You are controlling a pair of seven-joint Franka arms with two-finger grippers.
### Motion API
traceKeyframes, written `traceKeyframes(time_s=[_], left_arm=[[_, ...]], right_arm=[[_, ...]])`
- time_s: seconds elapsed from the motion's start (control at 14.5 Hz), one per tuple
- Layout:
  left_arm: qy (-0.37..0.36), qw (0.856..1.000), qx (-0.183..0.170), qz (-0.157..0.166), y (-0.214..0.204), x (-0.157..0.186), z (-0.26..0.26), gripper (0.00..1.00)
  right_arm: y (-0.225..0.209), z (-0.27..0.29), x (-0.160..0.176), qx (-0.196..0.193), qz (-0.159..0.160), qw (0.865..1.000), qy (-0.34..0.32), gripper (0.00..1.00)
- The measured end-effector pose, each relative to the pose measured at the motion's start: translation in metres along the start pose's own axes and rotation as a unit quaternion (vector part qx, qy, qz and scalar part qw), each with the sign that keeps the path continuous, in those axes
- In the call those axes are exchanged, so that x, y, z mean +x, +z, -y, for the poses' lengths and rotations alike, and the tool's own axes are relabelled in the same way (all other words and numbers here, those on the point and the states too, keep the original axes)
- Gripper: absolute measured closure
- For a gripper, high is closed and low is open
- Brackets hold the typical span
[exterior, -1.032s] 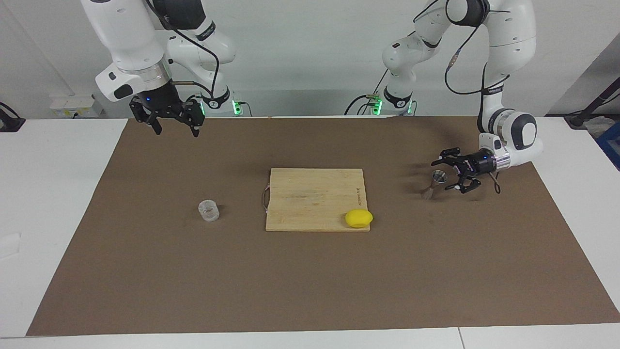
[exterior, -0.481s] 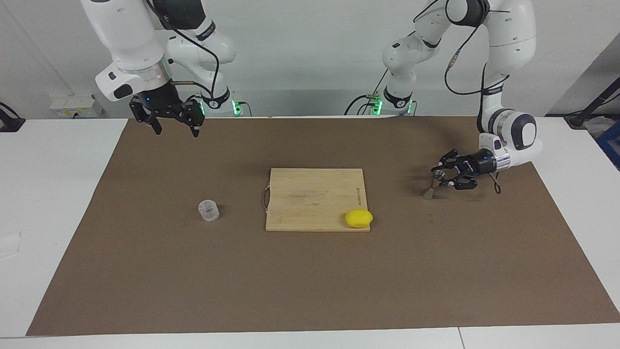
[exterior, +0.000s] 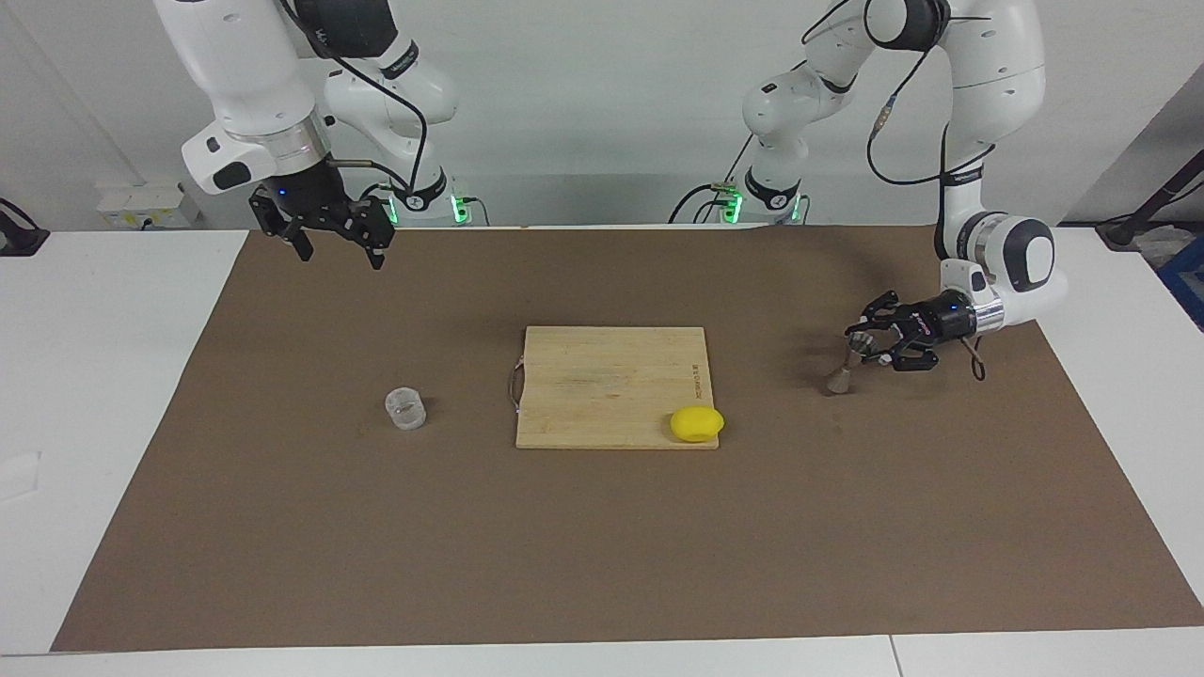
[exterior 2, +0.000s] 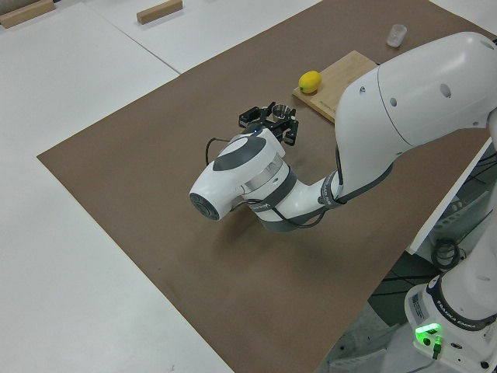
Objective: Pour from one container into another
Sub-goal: 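Carry the dark cup onto the board while the right gripper reaches the glass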
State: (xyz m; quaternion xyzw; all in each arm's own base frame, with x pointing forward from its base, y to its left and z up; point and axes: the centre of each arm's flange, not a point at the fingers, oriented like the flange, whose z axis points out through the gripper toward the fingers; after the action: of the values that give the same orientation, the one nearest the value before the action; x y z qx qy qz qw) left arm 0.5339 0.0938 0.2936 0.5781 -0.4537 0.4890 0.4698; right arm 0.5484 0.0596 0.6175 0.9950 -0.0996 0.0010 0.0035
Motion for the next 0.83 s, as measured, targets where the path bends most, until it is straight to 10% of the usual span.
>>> traceKeyframes(time_s=[0.48, 0.83], left_arm=[[0.002, 0.996, -0.089, -0.031, 0.137, 0.049, -0.004, 0.48], [-0.015, 0.995, -0.090, -0.045, 0.210, 0.059, -0.042, 0.48]], right_arm=[[0.018, -0.001, 0.016, 0.004, -0.005, 0.994, 0.110, 0.00], [0.047, -0.015, 0.044, 0.020, -0.012, 0.969, 0.245, 0.00]])
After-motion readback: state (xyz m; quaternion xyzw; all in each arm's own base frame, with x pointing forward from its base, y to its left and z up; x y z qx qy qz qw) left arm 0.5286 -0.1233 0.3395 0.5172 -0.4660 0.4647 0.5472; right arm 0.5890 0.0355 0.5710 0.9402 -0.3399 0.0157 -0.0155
